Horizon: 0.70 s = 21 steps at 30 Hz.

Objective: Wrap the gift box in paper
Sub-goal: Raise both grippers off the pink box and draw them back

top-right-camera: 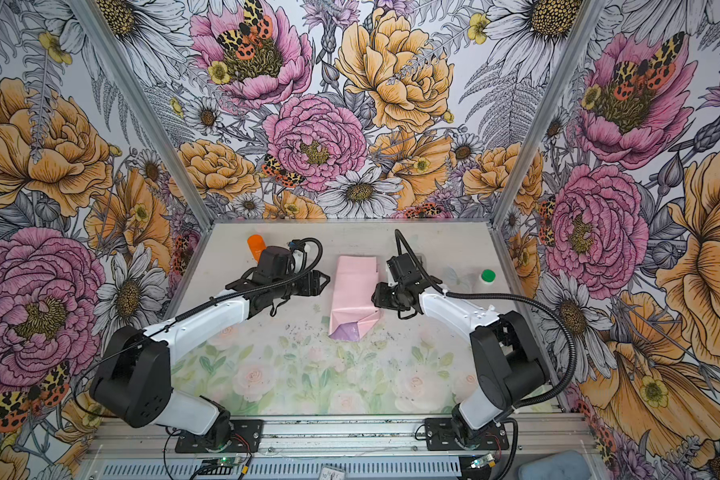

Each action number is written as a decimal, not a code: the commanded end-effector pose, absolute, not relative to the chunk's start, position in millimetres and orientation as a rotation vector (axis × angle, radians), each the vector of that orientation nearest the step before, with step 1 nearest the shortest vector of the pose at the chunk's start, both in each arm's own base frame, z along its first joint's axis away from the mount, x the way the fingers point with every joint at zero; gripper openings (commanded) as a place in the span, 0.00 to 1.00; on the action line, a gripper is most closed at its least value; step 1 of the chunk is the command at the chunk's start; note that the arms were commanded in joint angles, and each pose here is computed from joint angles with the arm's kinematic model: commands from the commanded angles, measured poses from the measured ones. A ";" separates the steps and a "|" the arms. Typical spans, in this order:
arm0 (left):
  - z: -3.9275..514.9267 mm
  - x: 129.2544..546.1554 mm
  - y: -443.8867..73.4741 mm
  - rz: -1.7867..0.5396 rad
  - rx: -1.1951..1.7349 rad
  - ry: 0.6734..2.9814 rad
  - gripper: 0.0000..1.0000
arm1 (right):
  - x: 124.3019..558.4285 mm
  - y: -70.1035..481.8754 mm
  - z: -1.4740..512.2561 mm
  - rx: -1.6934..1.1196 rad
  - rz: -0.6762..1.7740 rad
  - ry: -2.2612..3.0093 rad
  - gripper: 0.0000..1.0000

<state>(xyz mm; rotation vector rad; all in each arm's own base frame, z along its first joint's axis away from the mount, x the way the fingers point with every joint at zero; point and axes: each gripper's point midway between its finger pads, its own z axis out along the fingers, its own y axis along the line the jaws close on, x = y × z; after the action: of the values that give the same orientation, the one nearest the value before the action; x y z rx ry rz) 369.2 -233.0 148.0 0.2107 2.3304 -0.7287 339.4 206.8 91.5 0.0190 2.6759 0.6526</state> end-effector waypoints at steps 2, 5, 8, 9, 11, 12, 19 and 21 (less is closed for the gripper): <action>131.5 371.2 -247.9 -0.849 0.167 2.358 0.71 | 346.6 211.4 98.9 -0.018 0.672 2.667 0.48; 120.8 373.1 -254.1 -0.859 0.168 2.380 0.70 | 346.9 210.4 97.2 -0.017 0.667 2.669 0.45; 113.3 374.5 -261.6 -0.863 0.178 2.392 0.70 | 346.1 206.7 95.3 -0.001 0.656 2.673 0.41; 110.4 375.1 -264.3 -0.865 0.180 2.399 0.70 | 345.7 205.2 94.5 0.004 0.651 2.674 0.40; 106.9 375.9 -270.7 -0.869 0.193 2.407 0.70 | 345.1 202.1 94.7 0.015 0.646 2.672 0.39; 105.8 376.4 -274.8 -0.872 0.202 2.408 0.70 | 344.7 200.3 94.3 0.022 0.642 2.672 0.39; 109.3 379.3 -299.5 -0.892 0.260 2.391 0.71 | 339.1 187.4 99.1 0.068 0.637 2.657 0.42; 117.6 381.6 -301.2 -0.888 0.262 2.369 0.71 | 337.7 183.0 105.9 0.076 0.633 2.641 0.46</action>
<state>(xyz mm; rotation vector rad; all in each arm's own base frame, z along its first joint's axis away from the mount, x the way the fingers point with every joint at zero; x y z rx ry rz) 371.4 -290.2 90.7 0.2494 2.4539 -0.8444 337.9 190.7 89.3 0.0579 2.6858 0.6461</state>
